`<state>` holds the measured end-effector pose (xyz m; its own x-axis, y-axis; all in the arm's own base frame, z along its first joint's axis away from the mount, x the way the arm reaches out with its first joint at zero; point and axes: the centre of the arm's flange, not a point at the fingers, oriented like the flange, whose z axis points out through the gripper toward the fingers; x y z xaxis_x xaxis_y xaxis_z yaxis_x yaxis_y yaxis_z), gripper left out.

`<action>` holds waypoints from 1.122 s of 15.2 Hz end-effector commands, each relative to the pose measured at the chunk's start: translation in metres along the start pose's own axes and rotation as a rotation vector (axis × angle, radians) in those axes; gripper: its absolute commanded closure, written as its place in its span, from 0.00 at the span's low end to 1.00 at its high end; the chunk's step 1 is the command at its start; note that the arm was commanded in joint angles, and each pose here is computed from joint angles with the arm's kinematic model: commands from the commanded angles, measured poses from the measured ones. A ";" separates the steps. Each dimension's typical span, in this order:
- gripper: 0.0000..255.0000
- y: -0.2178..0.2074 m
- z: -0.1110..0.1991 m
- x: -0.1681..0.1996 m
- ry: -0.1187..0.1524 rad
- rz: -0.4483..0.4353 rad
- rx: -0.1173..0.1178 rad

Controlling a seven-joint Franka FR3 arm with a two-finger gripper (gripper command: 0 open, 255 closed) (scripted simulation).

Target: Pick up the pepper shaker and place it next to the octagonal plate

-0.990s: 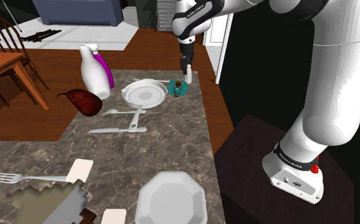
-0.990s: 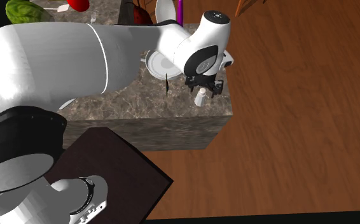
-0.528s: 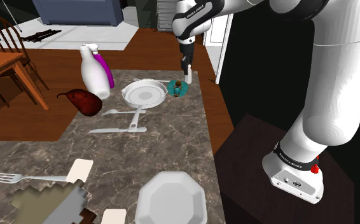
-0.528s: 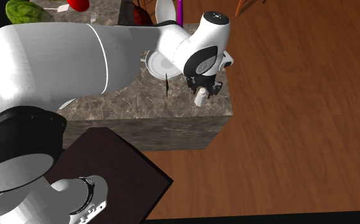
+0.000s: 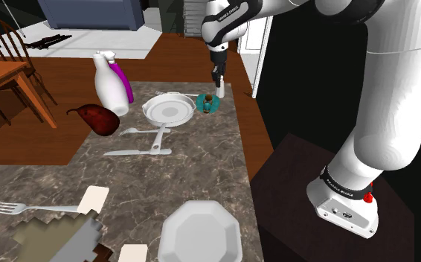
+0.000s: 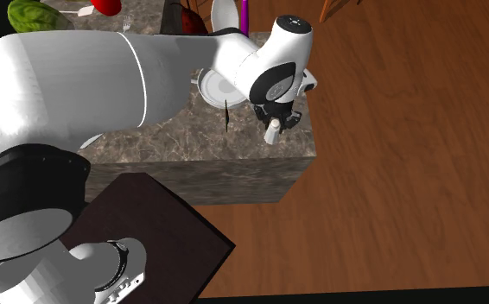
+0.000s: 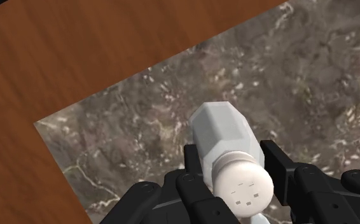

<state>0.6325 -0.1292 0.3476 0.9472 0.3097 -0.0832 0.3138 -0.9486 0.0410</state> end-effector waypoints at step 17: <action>1.00 0.003 -0.084 -0.007 0.000 0.000 0.000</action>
<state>0.6327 -0.1296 0.4263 0.9471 0.3099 -0.0832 0.3139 -0.9486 0.0410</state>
